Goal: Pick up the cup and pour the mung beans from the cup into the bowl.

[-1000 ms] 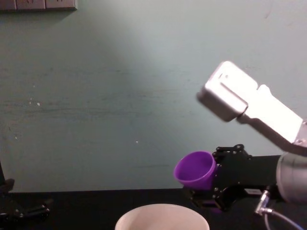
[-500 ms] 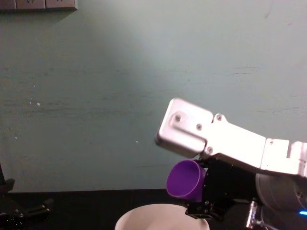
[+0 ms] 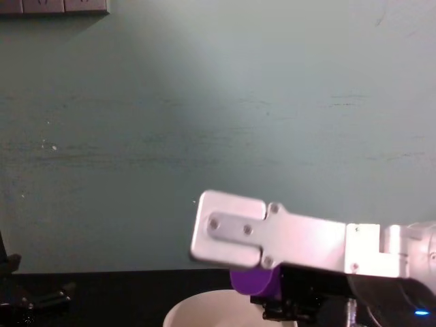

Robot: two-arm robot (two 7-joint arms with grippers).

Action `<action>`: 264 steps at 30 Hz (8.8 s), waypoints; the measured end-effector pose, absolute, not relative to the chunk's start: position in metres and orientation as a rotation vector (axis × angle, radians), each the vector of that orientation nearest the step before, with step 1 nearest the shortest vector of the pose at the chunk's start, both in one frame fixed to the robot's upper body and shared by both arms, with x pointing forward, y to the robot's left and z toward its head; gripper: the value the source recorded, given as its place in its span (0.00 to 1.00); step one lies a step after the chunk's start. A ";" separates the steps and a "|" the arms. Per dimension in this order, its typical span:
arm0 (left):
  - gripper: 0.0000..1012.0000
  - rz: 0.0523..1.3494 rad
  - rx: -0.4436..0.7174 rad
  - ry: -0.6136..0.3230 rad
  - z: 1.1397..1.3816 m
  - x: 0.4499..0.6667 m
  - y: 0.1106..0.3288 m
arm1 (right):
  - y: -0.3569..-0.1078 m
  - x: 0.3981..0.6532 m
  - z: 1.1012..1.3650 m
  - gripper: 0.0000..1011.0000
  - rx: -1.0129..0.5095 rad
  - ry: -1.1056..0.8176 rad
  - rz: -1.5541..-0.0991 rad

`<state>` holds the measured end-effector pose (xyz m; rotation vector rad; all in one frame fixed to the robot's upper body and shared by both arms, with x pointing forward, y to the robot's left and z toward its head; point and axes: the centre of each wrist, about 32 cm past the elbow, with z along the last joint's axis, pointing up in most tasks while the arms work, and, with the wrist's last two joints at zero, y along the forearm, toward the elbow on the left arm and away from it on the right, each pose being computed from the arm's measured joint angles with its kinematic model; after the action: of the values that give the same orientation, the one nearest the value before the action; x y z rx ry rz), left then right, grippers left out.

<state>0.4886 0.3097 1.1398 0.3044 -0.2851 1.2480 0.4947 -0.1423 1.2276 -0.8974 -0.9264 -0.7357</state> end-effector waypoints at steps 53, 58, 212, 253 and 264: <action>0.99 1.248 0.305 -0.285 1.140 0.489 0.310 | -0.100 0.476 1.226 0.71 -1.172 -1.315 -0.604; 0.99 1.248 0.304 -0.285 1.140 0.489 0.310 | -0.100 0.475 1.226 0.71 -1.175 -1.320 -0.602; 0.99 1.248 0.304 -0.285 1.140 0.489 0.310 | -0.085 0.449 1.212 0.71 -1.366 -1.733 -0.549; 0.99 1.248 0.304 -0.285 1.140 0.489 0.310 | -0.232 0.502 1.198 0.71 -0.191 -0.346 -1.024; 0.99 1.248 0.305 -0.285 1.140 0.489 0.310 | -0.256 0.519 1.159 0.71 -0.069 -0.041 -0.963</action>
<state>0.4886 0.3097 1.1398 0.3045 -0.2851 1.2479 0.5195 -0.2557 1.1594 -0.0691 -0.0409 -0.9632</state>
